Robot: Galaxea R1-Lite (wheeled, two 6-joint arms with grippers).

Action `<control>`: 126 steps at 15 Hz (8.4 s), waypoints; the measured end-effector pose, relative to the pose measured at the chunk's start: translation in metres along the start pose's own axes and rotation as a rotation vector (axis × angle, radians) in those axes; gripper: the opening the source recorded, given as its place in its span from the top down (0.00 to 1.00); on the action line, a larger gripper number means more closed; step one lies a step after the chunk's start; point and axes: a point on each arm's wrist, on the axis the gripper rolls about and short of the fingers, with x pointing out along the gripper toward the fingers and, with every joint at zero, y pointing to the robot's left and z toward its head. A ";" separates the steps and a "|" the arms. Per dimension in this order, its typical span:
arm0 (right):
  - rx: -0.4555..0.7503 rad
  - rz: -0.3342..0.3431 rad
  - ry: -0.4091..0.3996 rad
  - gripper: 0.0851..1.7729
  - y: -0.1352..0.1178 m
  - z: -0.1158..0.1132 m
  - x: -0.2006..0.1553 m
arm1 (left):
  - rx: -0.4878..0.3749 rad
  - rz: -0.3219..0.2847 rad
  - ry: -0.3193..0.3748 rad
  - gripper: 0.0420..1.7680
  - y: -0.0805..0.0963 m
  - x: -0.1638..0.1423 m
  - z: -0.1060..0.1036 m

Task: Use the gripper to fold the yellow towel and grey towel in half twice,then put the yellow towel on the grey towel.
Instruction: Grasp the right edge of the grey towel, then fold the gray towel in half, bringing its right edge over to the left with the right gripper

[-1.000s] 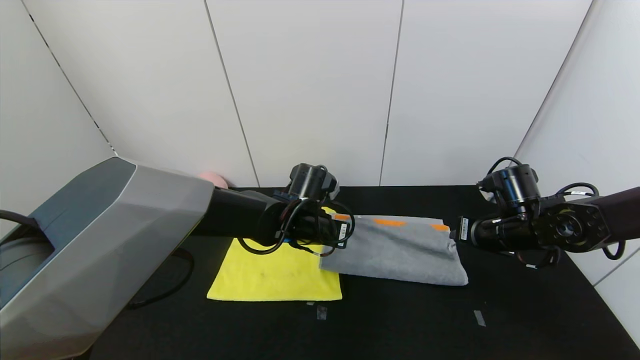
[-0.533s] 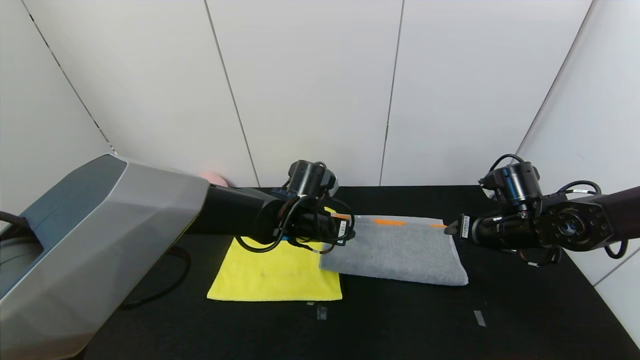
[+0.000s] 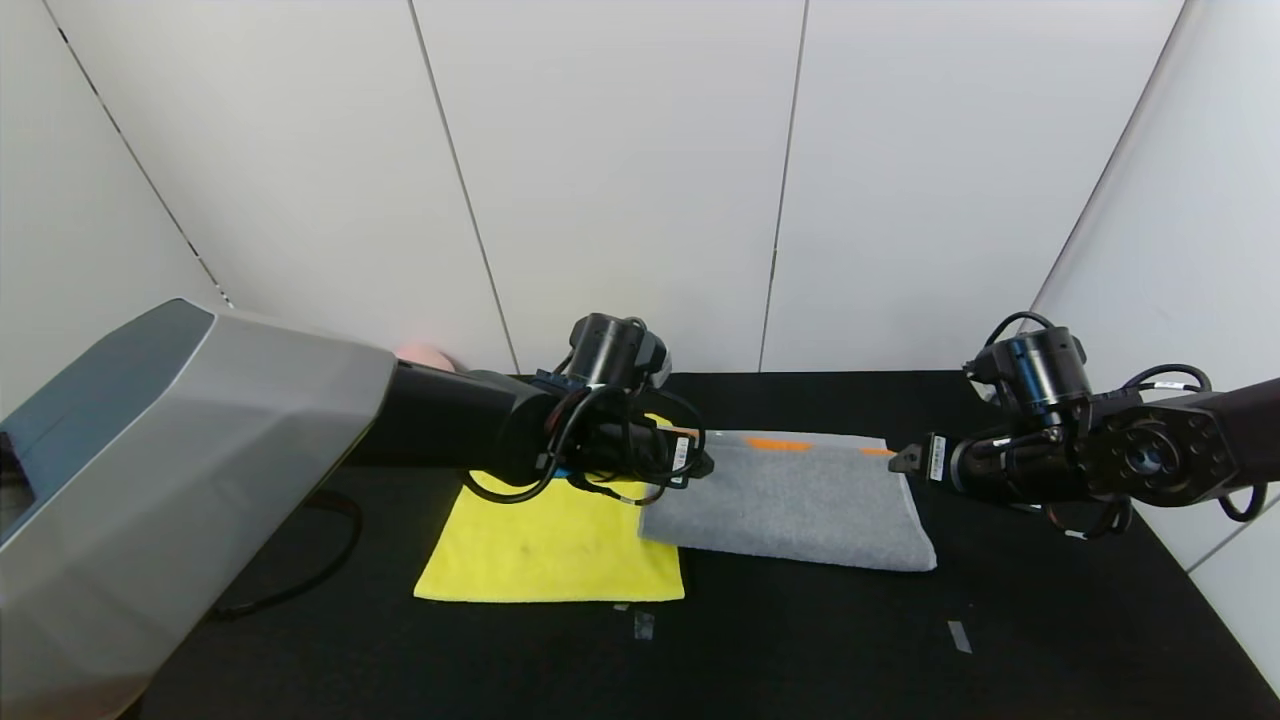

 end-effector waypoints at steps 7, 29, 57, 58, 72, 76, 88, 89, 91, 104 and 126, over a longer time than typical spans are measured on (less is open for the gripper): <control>-0.003 -0.008 0.020 0.07 -0.002 -0.005 0.004 | -0.004 0.019 -0.012 0.06 0.001 -0.010 0.001; -0.018 -0.033 0.108 0.04 0.000 -0.030 0.054 | -0.011 0.029 0.006 0.03 0.001 -0.011 -0.005; -0.049 -0.016 0.154 0.38 0.017 -0.048 0.066 | -0.012 0.031 0.006 0.03 0.002 -0.011 -0.005; -0.049 -0.016 0.155 0.44 0.017 -0.048 0.066 | -0.012 0.030 0.005 0.03 0.002 -0.011 -0.005; -0.033 -0.028 0.150 0.93 0.010 -0.045 0.059 | -0.013 0.029 0.004 0.03 0.002 -0.011 -0.004; -0.013 -0.044 0.140 0.93 -0.002 -0.038 0.053 | -0.013 0.030 0.003 0.03 0.002 -0.012 -0.004; 0.030 -0.115 0.099 0.93 -0.044 -0.019 0.040 | -0.011 0.025 -0.012 0.03 0.000 -0.020 0.000; 0.032 -0.118 0.097 0.93 -0.047 -0.018 0.039 | -0.012 0.026 -0.015 0.03 0.001 -0.020 0.001; 0.035 -0.126 0.088 0.93 -0.052 -0.014 0.036 | -0.011 0.023 -0.017 0.03 -0.001 -0.021 0.001; 0.067 -0.158 0.019 0.93 -0.078 0.005 0.013 | -0.011 0.019 -0.029 0.03 -0.002 -0.027 0.004; -0.108 0.037 -0.005 0.93 0.010 -0.011 -0.013 | -0.016 0.022 -0.033 0.03 0.000 -0.029 0.005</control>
